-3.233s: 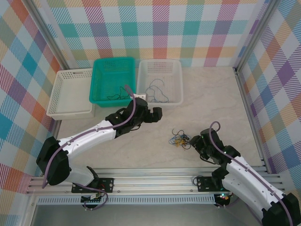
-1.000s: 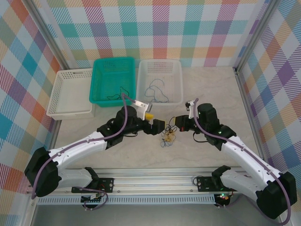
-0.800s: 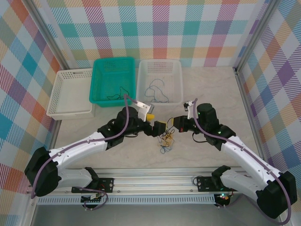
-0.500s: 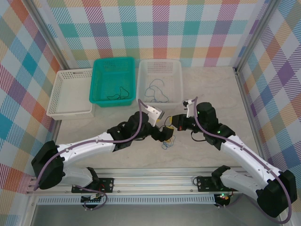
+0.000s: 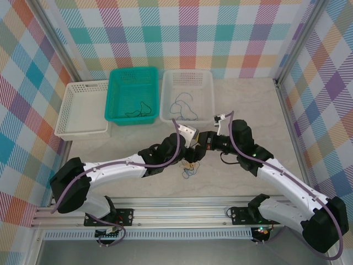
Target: Untangle the cables
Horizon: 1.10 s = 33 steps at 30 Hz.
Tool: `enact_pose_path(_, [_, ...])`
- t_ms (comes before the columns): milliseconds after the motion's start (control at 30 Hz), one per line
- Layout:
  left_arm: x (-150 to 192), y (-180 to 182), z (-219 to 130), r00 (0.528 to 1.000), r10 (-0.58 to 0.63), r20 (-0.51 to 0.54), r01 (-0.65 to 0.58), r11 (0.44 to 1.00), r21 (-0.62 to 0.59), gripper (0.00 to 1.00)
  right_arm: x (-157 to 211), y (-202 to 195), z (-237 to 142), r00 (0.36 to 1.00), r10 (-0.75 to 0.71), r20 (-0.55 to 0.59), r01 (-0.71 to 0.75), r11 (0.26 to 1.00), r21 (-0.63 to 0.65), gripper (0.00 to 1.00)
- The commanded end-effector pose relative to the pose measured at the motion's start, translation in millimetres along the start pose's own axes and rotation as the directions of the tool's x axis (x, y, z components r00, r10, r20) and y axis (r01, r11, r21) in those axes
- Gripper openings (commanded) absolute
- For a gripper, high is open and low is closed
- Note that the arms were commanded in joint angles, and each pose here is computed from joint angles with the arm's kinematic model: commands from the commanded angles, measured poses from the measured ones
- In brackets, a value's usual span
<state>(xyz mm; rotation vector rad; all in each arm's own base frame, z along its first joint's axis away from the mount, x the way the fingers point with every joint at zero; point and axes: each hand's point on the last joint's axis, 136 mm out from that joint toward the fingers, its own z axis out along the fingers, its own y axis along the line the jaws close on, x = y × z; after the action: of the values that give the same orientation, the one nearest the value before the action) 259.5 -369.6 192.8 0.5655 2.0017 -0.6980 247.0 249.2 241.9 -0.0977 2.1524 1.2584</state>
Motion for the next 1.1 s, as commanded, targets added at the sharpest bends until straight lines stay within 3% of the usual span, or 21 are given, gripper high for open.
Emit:
enact_pose_path(0, [-15.7,3.4,2.2,0.994,-0.073,0.086,0.076,0.997,-0.033,0.65,-9.5,13.2,-3.6,0.998,0.028,0.059,-0.025,0.998,-0.060,0.00])
enact_pose_path(233, [0.3,12.6,8.9,0.994,-0.095,0.054,0.099,0.992,-0.074,0.48,-12.9,17.1,-14.5,0.993,0.024,0.113,-0.015,0.996,-0.082,0.00])
enact_pose_path(367, [20.1,20.0,18.0,0.993,-0.113,0.014,0.114,0.988,-0.105,0.44,-22.5,19.5,-26.8,0.983,0.009,0.184,0.005,0.997,-0.073,0.00])
enact_pose_path(633, [77.3,31.6,51.7,0.981,-0.136,-0.136,0.118,0.984,-0.135,0.46,-49.6,47.4,-56.5,0.945,-0.012,0.327,0.056,0.990,-0.126,0.00])
enact_pose_path(967, [107.9,52.2,59.7,0.966,-0.171,-0.194,0.132,0.970,-0.202,0.45,-74.3,56.5,-100.0,0.865,-0.057,0.499,0.103,0.992,-0.065,0.00])
enact_pose_path(1067, [117.6,53.3,64.4,0.958,-0.184,-0.222,0.141,0.970,-0.196,0.52,-78.4,61.4,-108.8,0.846,-0.060,0.530,0.116,0.991,-0.073,0.00])
